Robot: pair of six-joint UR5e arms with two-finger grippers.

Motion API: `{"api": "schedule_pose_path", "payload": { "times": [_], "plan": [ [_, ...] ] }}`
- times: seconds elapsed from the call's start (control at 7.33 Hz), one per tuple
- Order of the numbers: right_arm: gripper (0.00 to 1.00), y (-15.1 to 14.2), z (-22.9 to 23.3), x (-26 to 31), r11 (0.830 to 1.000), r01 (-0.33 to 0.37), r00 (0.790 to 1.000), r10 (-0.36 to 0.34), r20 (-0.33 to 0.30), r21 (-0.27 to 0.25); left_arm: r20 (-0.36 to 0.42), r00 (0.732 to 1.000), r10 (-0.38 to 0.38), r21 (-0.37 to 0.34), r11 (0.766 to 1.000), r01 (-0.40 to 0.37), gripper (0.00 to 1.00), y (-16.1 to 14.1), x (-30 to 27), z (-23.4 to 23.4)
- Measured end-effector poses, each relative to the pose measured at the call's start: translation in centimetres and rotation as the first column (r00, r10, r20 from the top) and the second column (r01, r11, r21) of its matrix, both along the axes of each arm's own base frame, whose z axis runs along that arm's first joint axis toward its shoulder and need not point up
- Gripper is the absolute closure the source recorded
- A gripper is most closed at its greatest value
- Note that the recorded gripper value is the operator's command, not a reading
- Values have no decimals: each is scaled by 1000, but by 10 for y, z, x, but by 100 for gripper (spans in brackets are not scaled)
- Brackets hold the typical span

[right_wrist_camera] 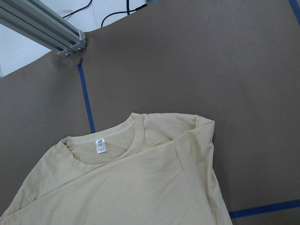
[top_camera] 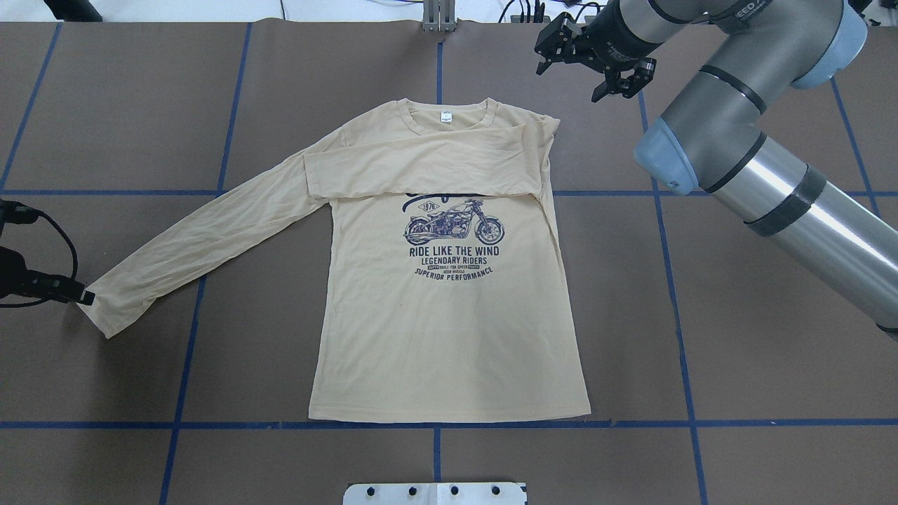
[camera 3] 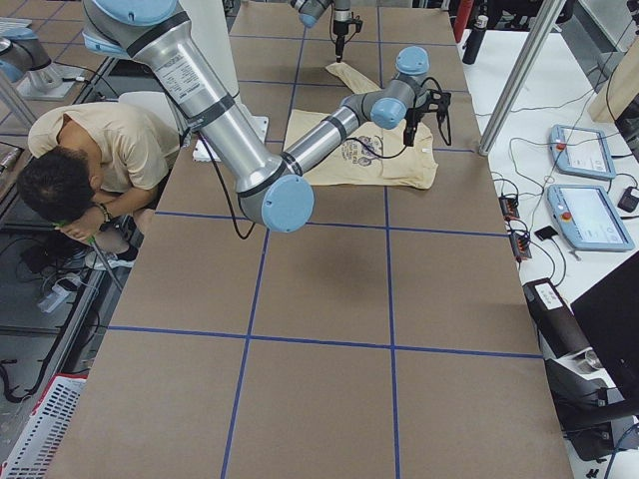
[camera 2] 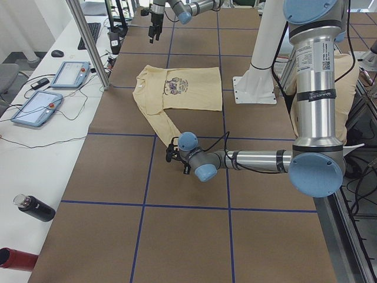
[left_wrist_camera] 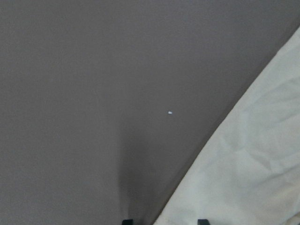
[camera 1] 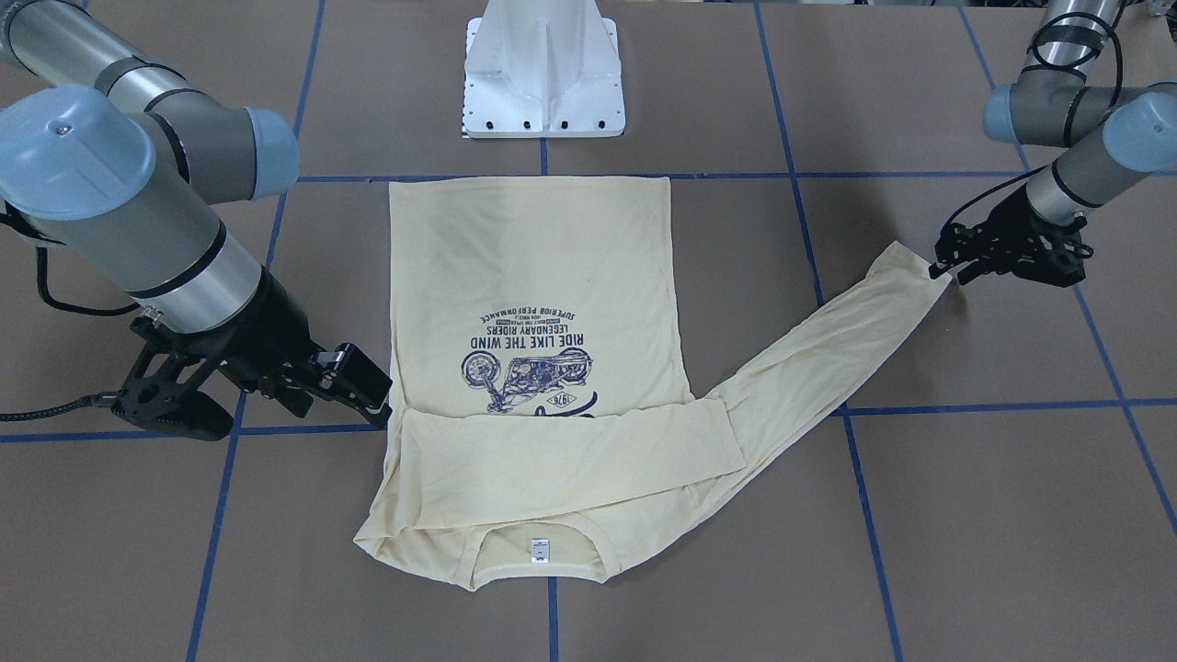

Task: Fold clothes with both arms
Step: 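Grasp the cuff of the sleeve nearest the left gripper, then fold the grasped sleeve across the shirt toward the collar with the left gripper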

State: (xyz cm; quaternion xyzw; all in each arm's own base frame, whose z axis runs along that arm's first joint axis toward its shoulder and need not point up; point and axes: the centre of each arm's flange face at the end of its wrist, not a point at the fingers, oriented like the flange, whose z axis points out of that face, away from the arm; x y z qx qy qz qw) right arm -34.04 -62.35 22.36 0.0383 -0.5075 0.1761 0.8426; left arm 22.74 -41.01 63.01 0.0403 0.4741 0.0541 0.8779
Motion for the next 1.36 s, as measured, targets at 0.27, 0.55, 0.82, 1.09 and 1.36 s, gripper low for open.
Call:
{"api": "schedule_pose_path", "payload": {
  "times": [0.27,0.55,0.82,1.09,1.36],
  "plan": [
    [3,0,-1,0,1000,0,1000,0,1,0,0,1000,2,-2,1000,-2,77,1,1,0],
    [3,0,-1,0,1000,-2,1000,2,2,-1,1,1000,3,-3,1000,-3,100,1,1,0],
    [3,1,-1,0,1000,-2,1000,2,3,-1,-8,1000,9,-3,1000,-9,100,2,1,-3],
    [4,-1,1,6,1000,-3,1000,3,3,0,-81,996,31,2,1000,-31,100,5,0,-42],
    [4,-9,17,30,1000,-19,1000,19,-4,-14,-165,985,-46,-75,997,34,100,-10,13,-110]
  ]
}}
